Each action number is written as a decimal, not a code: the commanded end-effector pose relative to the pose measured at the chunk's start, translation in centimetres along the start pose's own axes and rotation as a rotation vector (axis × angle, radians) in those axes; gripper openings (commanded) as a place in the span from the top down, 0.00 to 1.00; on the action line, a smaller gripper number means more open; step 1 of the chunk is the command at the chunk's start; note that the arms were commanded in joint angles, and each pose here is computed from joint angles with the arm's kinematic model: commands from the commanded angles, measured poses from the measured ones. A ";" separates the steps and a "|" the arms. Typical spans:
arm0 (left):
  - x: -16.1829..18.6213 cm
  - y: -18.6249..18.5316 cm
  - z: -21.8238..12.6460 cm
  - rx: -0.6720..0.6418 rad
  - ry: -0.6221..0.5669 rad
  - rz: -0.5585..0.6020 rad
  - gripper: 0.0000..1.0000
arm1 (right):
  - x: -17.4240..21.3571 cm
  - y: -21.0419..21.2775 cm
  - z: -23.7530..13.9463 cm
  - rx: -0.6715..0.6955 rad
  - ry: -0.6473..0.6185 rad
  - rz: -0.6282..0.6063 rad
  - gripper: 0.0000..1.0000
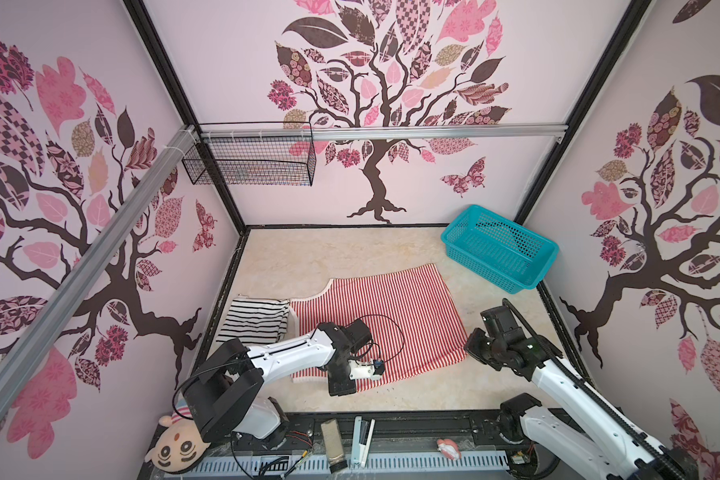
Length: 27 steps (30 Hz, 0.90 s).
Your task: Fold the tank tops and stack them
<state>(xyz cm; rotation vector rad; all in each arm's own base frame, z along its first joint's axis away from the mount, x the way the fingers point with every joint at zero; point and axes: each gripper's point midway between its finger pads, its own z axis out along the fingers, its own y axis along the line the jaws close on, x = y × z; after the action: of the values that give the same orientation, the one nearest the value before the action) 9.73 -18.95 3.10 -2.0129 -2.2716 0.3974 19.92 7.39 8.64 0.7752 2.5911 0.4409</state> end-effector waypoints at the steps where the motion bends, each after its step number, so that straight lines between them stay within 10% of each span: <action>1: -1.5 -2.4 -2.1 0.107 -0.070 0.046 1.00 | -0.4 -0.3 -1.4 0.027 -0.019 -0.009 1.00; 27: -1.9 10.5 -7.8 -0.251 -0.194 -0.199 1.00 | -8.3 7.3 0.8 0.044 -0.099 -0.168 1.00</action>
<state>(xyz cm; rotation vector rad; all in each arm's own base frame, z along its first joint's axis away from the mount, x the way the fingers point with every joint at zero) 19.26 -18.39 7.35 -1.8947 -2.6556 0.3507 28.20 8.99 12.56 0.6090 2.5793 0.3417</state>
